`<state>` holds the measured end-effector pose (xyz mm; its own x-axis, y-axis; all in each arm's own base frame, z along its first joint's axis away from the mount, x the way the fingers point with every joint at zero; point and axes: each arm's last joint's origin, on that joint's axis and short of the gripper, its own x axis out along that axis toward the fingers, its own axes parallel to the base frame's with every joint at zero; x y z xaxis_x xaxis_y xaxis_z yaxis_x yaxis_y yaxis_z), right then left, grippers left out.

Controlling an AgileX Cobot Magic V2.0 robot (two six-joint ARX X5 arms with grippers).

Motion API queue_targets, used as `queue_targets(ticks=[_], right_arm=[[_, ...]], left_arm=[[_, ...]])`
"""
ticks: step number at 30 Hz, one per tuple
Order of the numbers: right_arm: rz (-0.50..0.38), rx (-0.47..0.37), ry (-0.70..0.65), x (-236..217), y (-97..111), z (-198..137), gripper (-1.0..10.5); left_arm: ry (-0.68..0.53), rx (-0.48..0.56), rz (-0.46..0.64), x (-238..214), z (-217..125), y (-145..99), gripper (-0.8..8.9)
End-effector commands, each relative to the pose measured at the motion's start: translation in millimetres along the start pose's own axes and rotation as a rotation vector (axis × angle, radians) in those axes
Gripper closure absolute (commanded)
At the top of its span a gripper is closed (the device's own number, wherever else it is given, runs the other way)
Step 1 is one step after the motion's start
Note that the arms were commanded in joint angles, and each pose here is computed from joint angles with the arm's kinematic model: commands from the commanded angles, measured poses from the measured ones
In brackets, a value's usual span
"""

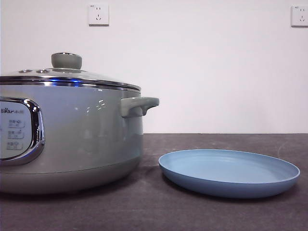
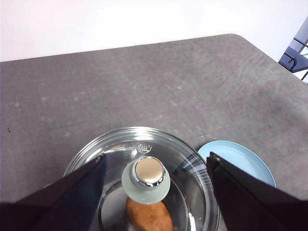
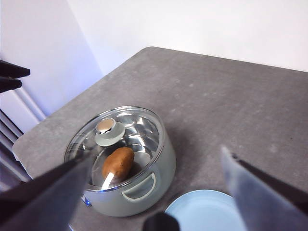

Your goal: Take the potato out from the steamer,put the potato on the plate,close the lid

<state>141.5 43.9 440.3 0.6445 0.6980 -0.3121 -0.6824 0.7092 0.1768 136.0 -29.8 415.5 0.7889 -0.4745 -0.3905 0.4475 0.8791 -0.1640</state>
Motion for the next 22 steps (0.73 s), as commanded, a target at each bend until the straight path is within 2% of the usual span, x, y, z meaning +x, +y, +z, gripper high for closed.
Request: queue_targets(ticks=[1,3,7,18,22], right_arm=[[0.008,-0.018,-0.008,-0.2,2.1,1.5,4.3],[0.01,-0.018,-0.007,0.0,2.4,1.5,4.3],[0.01,-0.018,-0.007,0.0,2.4,1.5,4.3],[0.01,-0.015,-0.007,0.0,2.4,1.5,4.4],[0.01,-0.014,-0.007,0.0,2.4,1.6,4.4]], left_arm=[[-0.011,-0.006,-0.007,2.6,2.7,0.3,4.57],[-0.016,-0.014,-0.007,5.7,4.3,1.4,4.56],[0.006,-0.036,-0.011,16.6,5.8,4.9,3.65],[0.147,-0.034,-0.084,64.2,2.8,1.4,3.65],[0.206,-0.006,-0.02,84.6,-1.0,-4.4,3.65]])
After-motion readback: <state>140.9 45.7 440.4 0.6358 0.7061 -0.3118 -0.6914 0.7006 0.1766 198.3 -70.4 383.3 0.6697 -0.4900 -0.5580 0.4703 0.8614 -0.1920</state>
